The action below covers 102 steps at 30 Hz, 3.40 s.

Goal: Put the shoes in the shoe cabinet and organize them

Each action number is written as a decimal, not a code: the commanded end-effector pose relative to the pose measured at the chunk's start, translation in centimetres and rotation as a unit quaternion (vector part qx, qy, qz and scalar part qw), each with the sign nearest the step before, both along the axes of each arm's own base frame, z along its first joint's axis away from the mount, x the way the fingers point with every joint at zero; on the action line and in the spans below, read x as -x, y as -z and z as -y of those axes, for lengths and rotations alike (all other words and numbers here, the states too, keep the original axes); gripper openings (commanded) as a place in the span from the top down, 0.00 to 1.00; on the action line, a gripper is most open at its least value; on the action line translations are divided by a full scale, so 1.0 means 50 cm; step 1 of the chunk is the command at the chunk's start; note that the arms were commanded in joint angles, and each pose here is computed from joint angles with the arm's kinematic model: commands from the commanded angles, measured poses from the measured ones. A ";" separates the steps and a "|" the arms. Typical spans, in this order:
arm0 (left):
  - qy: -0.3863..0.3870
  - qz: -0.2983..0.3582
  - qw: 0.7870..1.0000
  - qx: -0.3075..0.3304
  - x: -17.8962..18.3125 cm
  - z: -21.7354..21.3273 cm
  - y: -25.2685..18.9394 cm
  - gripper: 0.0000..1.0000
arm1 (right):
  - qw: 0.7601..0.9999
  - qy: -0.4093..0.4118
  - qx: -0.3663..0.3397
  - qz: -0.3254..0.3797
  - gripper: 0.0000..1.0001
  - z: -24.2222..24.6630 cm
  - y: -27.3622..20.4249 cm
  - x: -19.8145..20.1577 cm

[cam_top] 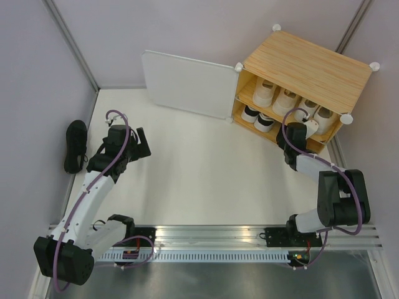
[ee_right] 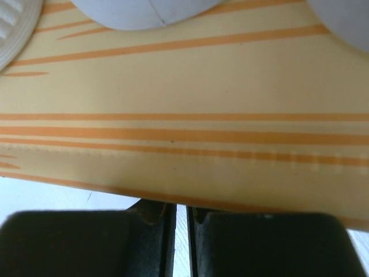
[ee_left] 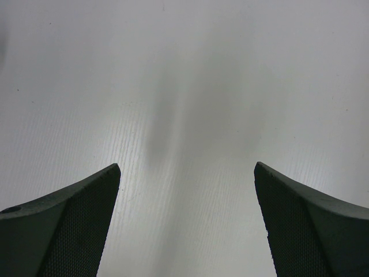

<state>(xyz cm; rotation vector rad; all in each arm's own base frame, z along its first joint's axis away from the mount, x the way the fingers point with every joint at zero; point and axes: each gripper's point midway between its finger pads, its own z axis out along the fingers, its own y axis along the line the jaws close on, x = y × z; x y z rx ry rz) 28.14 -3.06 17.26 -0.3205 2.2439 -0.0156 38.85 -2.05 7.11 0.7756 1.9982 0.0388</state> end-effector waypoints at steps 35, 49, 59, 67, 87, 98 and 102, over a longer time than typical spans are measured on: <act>-0.007 0.001 1.000 -0.017 -0.009 -0.012 0.001 0.00 | 0.994 -0.085 -0.061 0.013 0.40 -0.068 -0.095 0.083; -0.026 -0.032 0.999 -0.022 -0.018 -0.017 0.036 0.00 | 0.977 -0.201 -0.050 0.044 0.02 -0.123 -0.242 0.219; -0.233 -0.080 0.963 -0.111 -0.025 -0.223 0.058 0.00 | 0.952 -0.298 -0.047 0.057 0.02 -0.222 -0.227 0.269; -0.385 -0.104 0.912 -0.100 -0.004 -0.370 0.098 0.00 | 0.921 -0.378 -0.078 0.049 0.02 -0.308 -0.177 0.330; -0.440 -0.164 0.843 -0.263 -0.002 -0.521 0.122 0.09 | 0.899 -0.427 -0.083 0.053 0.02 -0.336 -0.173 0.381; -0.459 -0.151 0.841 -0.245 -0.012 -0.546 0.120 0.11 | 0.898 -0.430 -0.085 0.041 0.03 -0.340 -0.160 0.385; -0.466 -0.124 0.844 -0.236 -0.006 -0.543 0.107 0.12 | 0.898 -0.430 -0.083 0.040 0.03 -0.339 -0.160 0.385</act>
